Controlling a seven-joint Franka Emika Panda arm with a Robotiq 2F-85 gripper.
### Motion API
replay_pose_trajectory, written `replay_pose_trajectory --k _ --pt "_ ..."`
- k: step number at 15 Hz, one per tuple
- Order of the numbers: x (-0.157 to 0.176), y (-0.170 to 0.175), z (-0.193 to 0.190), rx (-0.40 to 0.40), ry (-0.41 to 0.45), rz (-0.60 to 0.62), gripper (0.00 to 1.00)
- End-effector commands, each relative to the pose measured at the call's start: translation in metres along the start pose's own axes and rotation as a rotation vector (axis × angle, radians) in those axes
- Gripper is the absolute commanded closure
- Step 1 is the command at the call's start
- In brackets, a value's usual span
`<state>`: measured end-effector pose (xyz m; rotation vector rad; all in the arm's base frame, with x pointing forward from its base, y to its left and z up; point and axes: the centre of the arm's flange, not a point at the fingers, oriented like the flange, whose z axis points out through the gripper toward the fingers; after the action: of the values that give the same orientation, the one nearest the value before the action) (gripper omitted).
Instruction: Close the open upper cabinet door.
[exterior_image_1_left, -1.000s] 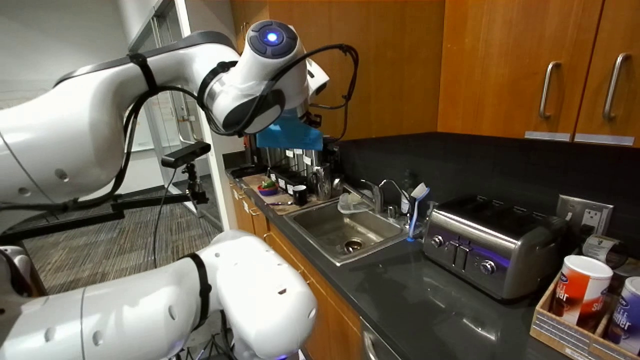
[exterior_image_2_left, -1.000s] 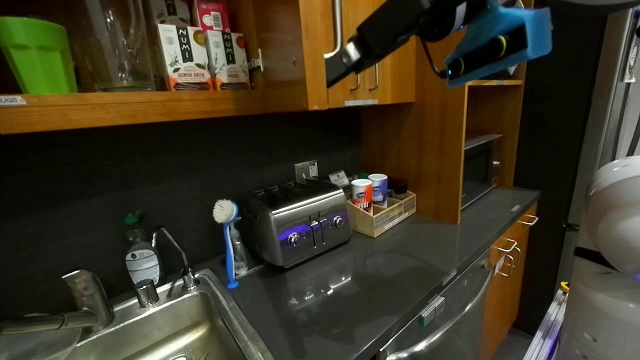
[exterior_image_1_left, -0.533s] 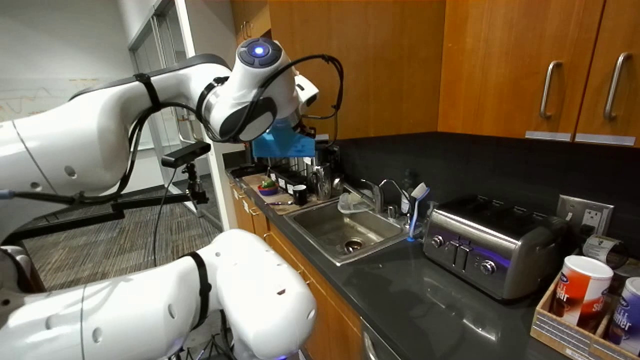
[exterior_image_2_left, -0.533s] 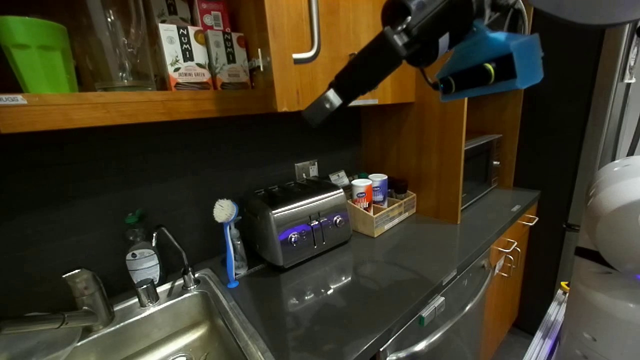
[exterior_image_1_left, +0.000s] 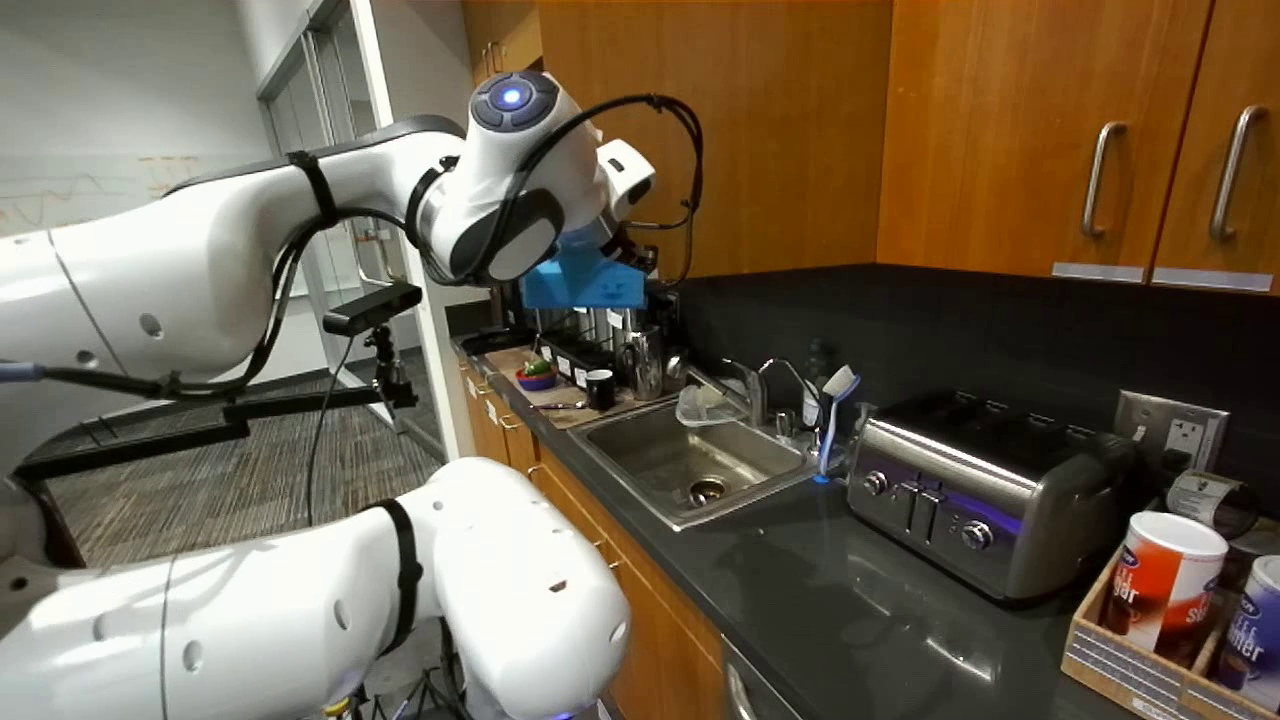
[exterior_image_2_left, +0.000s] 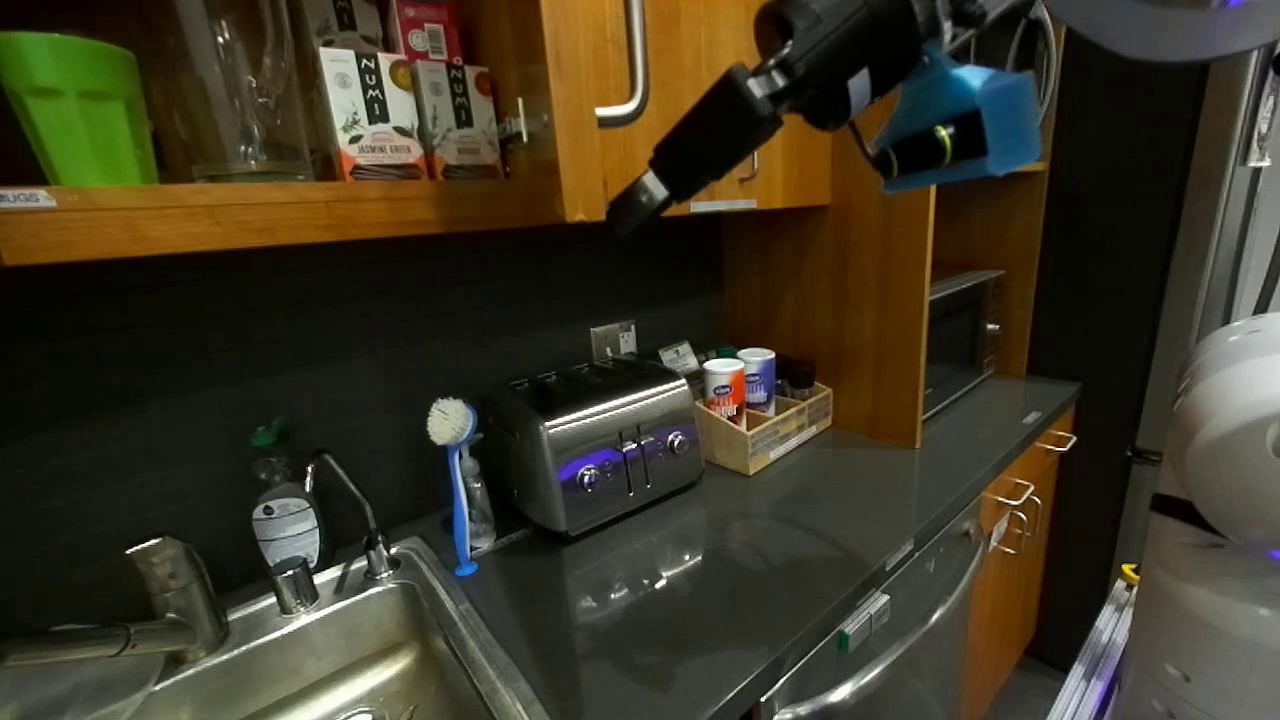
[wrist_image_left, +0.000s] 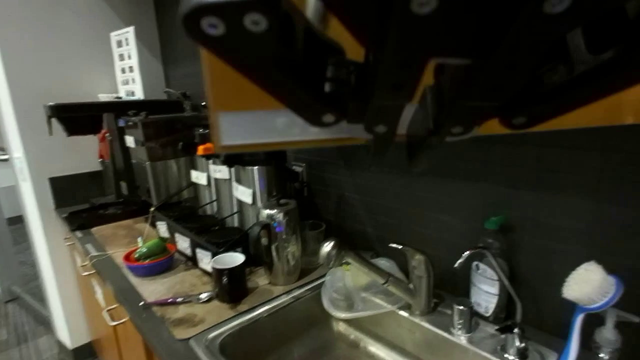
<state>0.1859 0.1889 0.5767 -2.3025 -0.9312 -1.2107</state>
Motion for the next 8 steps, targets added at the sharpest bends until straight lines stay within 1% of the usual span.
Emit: replay_pose_trajectory --k 1,3,5,6,8 --pt "0.022 0.050 -0.012 -0.129 0.069 0.074 0.96" --pt "0.023 0.069 -0.015 -0.192 0.096 0.092 0.96" --pt "0.023 0.080 -0.017 -0.216 0.103 0.111 0.96" --pt "0.024 0.082 -0.019 -0.215 0.097 0.125 0.96" --pt "0.024 0.080 -0.021 -0.184 0.076 0.151 0.96"
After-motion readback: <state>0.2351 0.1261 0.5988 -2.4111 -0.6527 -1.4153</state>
